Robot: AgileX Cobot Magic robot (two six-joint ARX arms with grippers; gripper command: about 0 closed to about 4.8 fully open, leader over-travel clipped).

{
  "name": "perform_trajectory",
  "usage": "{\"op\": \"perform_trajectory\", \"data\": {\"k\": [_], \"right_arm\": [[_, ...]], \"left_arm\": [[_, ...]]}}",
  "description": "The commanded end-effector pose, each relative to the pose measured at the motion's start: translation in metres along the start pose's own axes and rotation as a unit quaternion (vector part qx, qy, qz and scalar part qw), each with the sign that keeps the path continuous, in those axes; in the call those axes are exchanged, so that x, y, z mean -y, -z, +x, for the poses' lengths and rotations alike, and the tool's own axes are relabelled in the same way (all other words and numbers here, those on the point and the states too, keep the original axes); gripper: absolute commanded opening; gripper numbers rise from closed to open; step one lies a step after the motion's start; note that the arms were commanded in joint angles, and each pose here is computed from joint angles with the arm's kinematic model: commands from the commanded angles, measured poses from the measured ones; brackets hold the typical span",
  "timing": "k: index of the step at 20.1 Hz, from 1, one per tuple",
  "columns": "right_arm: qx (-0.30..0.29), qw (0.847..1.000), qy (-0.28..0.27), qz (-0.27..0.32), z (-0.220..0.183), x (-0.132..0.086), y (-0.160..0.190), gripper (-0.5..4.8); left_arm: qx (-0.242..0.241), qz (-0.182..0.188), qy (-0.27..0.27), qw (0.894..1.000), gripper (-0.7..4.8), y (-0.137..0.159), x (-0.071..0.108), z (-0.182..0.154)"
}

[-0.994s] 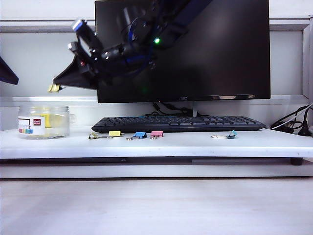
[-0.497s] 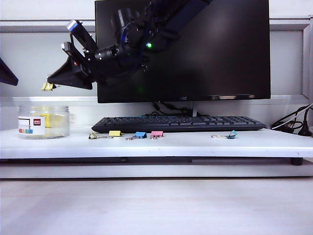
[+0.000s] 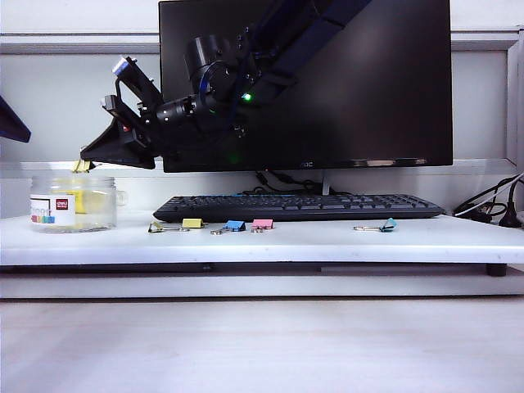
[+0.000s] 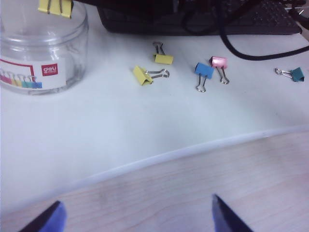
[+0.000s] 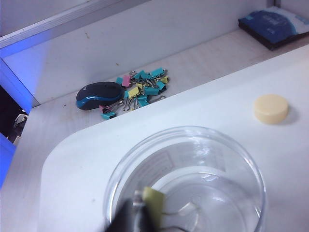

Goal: Pick up the clips with the largest number of clips of the same color on the table and place them in a round transparent plastic box.

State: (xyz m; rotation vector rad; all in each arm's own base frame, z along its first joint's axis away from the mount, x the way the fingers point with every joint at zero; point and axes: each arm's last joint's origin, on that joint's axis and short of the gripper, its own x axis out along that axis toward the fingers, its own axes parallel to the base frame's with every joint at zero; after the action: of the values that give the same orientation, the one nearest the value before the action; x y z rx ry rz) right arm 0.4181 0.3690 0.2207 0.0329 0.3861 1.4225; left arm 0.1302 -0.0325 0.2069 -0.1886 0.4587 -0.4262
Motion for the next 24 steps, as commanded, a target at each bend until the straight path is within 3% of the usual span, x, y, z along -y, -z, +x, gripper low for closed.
{"op": "perform_trajectory", "data": {"k": [1, 9, 14, 19, 24], "right_arm": [[0.010, 1.000, -0.003, -0.010, 0.000, -0.003, -0.006, 1.15], [0.009, 1.000, -0.002, -0.002, -0.002, -0.002, -0.007, 1.17], [-0.003, 1.000, -0.008, 0.016, -0.039, 0.009, -0.024, 1.18], [-0.061, 0.997, 0.000, 0.046, -0.075, 0.025, -0.016, 1.33], [-0.103, 0.994, -0.005, 0.039, -0.077, 0.025, -0.003, 1.59]], "left_arm": [[0.007, 0.004, 0.004, 1.000, 4.02, -0.003, 0.001, -0.001], [0.008, 0.003, 0.004, 1.000, 4.02, -0.003, 0.001, -0.001], [0.011, 0.004, 0.005, 1.000, 4.02, -0.004, 0.001, -0.001], [0.014, 0.005, 0.019, 1.000, 4.02, -0.005, 0.002, -0.001], [0.014, 0.005, 0.021, 1.000, 4.01, -0.005, 0.002, -0.001]]}}
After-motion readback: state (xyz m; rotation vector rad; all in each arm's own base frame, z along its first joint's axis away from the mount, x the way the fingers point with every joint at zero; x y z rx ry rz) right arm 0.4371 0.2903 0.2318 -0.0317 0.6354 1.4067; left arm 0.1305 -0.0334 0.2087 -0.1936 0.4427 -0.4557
